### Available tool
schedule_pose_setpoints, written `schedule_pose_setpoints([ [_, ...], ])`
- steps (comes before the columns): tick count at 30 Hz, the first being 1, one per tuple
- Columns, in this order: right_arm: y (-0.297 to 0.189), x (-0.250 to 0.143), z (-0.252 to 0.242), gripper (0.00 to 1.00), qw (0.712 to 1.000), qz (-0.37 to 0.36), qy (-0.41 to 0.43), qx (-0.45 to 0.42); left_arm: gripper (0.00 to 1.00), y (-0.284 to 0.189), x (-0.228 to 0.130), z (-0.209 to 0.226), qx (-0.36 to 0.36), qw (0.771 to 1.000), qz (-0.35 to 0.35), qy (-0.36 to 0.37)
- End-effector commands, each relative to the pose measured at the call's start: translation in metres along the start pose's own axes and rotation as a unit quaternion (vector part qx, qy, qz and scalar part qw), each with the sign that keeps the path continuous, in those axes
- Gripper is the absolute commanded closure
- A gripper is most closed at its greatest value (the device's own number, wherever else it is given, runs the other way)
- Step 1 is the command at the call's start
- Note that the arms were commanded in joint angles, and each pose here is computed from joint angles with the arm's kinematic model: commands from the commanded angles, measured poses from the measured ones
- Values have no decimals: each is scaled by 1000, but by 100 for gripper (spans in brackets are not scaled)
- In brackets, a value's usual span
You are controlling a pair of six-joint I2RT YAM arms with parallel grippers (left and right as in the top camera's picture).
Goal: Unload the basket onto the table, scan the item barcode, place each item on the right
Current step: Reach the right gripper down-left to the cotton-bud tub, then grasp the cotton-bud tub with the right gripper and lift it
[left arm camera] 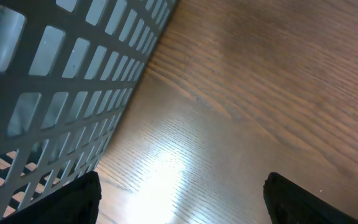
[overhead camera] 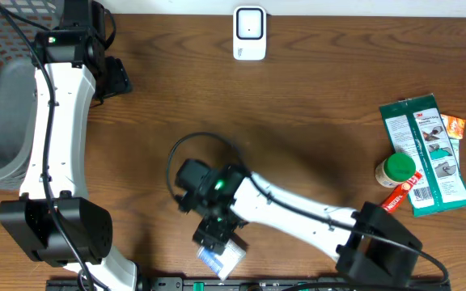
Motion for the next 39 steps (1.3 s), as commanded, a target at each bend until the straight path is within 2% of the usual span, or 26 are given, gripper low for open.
schedule_pose_setpoints([
  [1,2,2,13,11,1000,-3,-11,-9,16,1,1,1,5,1000,-1,-7],
  [7,9,-8,19,10,998,20,-14,-62,16,1,1,1,4,1000,-1,-7],
  [12,28,-24,19,8,997,48,-8,-67,16,1,2,1,3,1000,-4,-8],
  [18,34,-47,-1,10,988,89,39,-122,16,1,2,0,-1,1000,-2,-8],
  [24,22,-46,-37,5,979,81,67,-174,16,1,0,-5,-21,1000,4,-8],
  [31,17,-30,-65,4,982,29,109,-152,16,1,1,-5,-23,1000,2,-9],
  [39,11,-31,-90,1,981,16,146,-126,16,0,2,-9,-36,999,2,-8],
])
Point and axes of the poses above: each gripper's point midway between its finger pads, its own y axis out along the fingers, its own z axis along the line the jaws close on, x = y × z, the point moved 6 cm from there along -y, back along the fingers, and after that the axes turned 2 degrees about -y, right-handed, at the moved point
